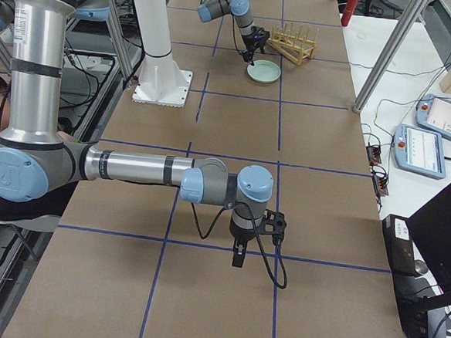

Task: Place plate on table
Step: 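Open the left gripper and withdraw it away from the plate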

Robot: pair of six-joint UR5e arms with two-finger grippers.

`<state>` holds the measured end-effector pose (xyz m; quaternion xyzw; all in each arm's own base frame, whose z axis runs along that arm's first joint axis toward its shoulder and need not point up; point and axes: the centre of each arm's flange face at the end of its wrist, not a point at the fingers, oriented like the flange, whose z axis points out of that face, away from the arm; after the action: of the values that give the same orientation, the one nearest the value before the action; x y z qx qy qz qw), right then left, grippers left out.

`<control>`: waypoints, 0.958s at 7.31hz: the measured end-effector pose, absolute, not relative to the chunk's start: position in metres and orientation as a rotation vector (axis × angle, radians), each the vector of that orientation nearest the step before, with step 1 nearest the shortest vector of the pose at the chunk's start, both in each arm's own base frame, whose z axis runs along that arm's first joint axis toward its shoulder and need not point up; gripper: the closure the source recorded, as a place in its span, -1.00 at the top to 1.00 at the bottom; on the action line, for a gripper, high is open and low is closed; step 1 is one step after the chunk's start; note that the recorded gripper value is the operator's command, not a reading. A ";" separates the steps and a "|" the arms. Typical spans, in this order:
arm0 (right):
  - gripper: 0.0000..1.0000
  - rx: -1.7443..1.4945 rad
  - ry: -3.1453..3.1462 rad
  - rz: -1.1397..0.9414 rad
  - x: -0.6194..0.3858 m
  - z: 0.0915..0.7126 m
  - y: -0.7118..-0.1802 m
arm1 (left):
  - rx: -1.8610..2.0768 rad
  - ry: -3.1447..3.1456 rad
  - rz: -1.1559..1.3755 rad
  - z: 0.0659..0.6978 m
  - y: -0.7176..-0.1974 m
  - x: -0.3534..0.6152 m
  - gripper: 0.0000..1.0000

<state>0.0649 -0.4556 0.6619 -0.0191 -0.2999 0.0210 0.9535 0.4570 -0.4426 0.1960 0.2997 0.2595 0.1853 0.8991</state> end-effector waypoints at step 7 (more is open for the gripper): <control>1.00 -0.039 -0.609 0.042 0.065 0.662 -0.456 | 0.366 0.664 0.307 0.364 -0.568 0.113 1.00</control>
<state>0.0648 -0.4557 0.6619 -0.0191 -0.2999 0.0208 0.9535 0.1128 -0.5680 0.3636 0.1778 0.3228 0.1495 0.9175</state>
